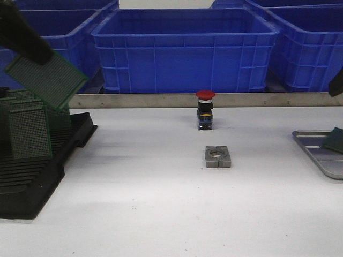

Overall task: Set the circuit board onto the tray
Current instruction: 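Grasp a second green board from the rack with the left gripper, then carry the second board toward the right gripper and grasp it there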

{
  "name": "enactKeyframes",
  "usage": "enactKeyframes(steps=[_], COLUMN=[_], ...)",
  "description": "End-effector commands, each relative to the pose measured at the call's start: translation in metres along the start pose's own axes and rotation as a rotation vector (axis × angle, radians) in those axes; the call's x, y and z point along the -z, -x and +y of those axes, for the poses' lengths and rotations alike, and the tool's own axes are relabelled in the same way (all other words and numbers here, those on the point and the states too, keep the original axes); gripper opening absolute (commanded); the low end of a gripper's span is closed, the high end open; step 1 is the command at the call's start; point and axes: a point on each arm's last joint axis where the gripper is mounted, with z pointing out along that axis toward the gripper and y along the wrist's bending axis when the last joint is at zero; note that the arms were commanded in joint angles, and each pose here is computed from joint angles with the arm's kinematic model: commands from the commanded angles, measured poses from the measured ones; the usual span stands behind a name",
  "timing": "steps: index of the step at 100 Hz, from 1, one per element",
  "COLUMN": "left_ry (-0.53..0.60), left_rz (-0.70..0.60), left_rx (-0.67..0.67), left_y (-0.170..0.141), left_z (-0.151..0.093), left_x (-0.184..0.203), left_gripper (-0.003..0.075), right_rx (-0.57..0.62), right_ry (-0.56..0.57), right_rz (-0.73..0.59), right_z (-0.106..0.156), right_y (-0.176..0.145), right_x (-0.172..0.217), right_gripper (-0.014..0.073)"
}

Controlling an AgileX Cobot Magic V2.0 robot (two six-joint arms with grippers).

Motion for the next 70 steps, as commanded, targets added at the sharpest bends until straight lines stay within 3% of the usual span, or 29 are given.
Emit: enactKeyframes(steps=[1, 13, 41, 70], left_ry=[-0.096, -0.158, -0.196, -0.234], left_rz=[-0.134, -0.169, -0.236, -0.256], left_rx=[-0.035, -0.072, -0.113, -0.123], left_y=[0.033, 0.051, 0.079, 0.086], left_z=[-0.025, -0.042, -0.069, -0.080], left_x=[0.004, -0.014, -0.041, -0.047], left_gripper=[-0.0020, -0.0020, -0.0020, -0.0020], right_rx=[0.041, 0.091, 0.382, 0.963], right_ry=[0.069, 0.150, 0.372, 0.589], right_rz=[-0.010, 0.053, 0.176, 0.125], right_z=[0.011, 0.019, 0.059, 0.121], right_y=[0.007, 0.001, -0.021, -0.050], right_x=[0.010, 0.010, 0.006, 0.000], right_gripper=[0.0622, 0.0622, 0.0622, 0.0622])
